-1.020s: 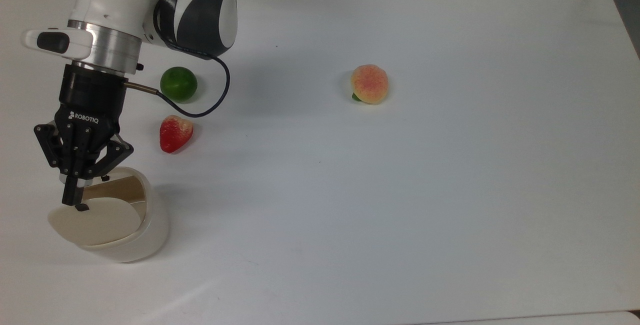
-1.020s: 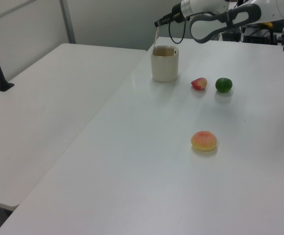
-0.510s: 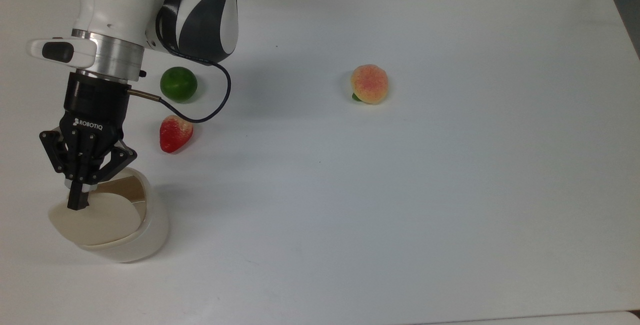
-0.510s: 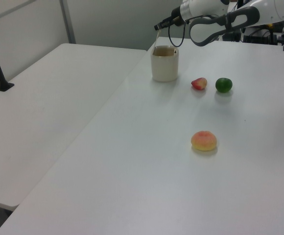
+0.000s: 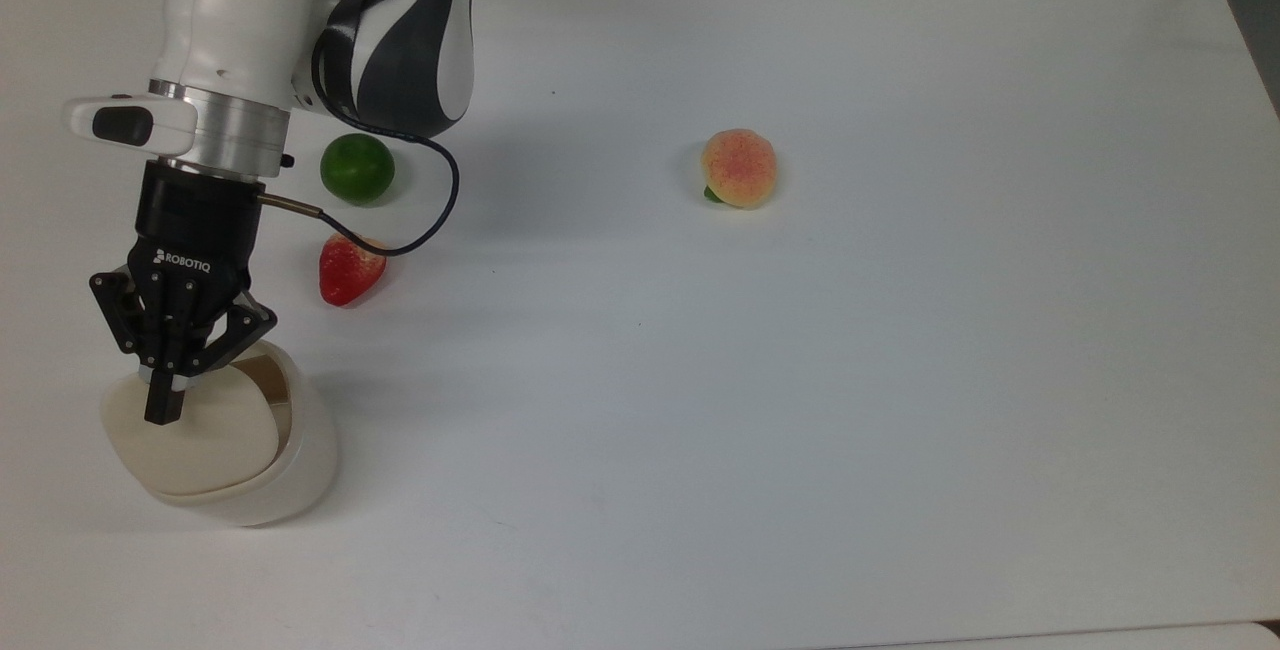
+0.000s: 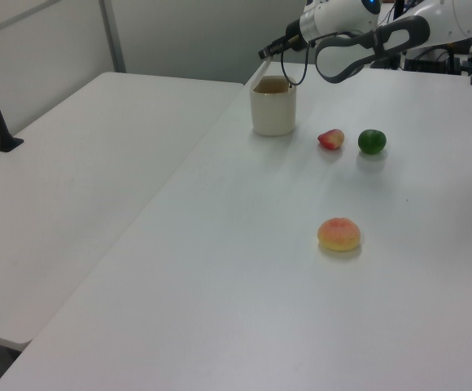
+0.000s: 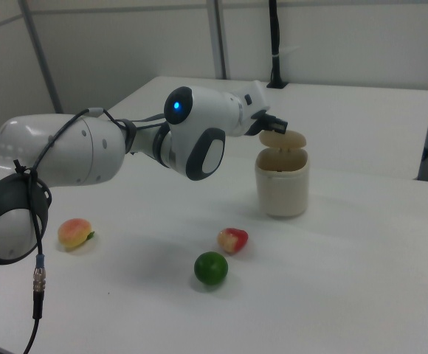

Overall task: Close garbage bin
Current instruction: 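Push the open lid down with the gripper until it shuts, then press the gripper on the closed lid to seat it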

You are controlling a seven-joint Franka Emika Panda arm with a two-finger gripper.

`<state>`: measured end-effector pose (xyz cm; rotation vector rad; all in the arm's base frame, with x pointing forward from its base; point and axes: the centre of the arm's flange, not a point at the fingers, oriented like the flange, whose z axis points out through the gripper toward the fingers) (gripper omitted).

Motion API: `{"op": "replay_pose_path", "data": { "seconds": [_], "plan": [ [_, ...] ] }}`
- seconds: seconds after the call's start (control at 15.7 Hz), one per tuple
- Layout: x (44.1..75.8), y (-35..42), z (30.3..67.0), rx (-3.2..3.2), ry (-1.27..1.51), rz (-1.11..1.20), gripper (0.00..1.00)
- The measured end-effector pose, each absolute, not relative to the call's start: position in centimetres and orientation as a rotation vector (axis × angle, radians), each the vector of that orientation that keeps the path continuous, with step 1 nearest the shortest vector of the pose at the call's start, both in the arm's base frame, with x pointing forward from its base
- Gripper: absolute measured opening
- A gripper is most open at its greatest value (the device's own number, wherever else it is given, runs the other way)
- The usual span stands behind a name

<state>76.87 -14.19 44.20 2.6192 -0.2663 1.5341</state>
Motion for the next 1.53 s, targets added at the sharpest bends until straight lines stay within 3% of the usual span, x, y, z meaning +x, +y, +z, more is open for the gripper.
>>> {"op": "replay_pose_path", "data": {
  "seconds": [1.02, 1.53],
  "plan": [
    [74.6, -15.8, 39.6, 2.723, -0.242, 1.305, 0.01],
    [74.4, -15.9, 39.4, 2.73, -0.186, 1.264, 0.01]
  ]
}}
